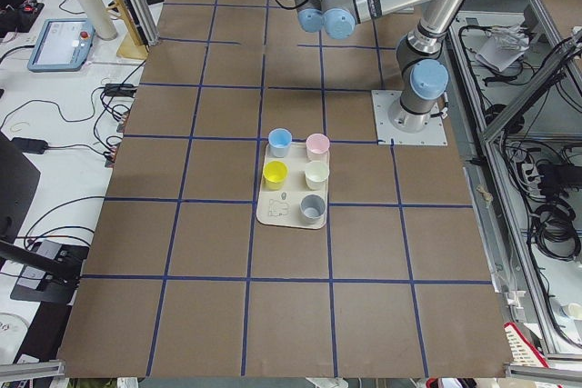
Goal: Transfer IKEA cup to right arm and place on rack
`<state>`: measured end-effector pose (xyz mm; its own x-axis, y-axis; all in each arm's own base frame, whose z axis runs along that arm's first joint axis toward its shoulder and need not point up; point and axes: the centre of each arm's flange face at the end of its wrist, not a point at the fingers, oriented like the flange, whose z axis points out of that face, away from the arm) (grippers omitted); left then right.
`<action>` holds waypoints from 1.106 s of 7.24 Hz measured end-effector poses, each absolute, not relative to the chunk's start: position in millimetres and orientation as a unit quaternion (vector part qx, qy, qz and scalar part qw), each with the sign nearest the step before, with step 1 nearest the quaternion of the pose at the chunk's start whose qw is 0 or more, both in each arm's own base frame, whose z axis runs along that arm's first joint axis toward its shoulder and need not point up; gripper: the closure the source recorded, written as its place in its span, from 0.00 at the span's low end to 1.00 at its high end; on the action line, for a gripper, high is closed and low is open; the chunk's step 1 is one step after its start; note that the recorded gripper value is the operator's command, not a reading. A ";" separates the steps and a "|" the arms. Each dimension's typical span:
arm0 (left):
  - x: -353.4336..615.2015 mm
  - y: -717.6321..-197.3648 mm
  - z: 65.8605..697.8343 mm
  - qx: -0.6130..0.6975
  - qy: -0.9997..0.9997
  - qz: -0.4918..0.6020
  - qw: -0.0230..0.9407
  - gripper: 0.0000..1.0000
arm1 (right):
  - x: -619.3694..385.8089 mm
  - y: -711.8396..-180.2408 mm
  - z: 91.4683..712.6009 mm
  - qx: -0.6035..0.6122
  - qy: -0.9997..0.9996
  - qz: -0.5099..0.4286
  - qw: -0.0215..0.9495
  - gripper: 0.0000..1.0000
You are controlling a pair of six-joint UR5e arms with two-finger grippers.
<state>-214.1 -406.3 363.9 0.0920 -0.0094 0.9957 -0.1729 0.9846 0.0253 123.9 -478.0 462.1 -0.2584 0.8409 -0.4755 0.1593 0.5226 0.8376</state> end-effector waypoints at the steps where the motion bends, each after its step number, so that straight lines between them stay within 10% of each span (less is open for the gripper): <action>1: -216.4 -403.1 365.8 0.073 -0.667 0.056 0.739 1.00 | 123.2 -480.9 457.6 0.354 0.713 0.348 0.496 0.00; 8: -219.6 -401.1 365.9 0.082 -0.662 0.051 0.743 1.00 | 151.7 -484.8 456.6 0.340 0.710 0.352 0.506 0.02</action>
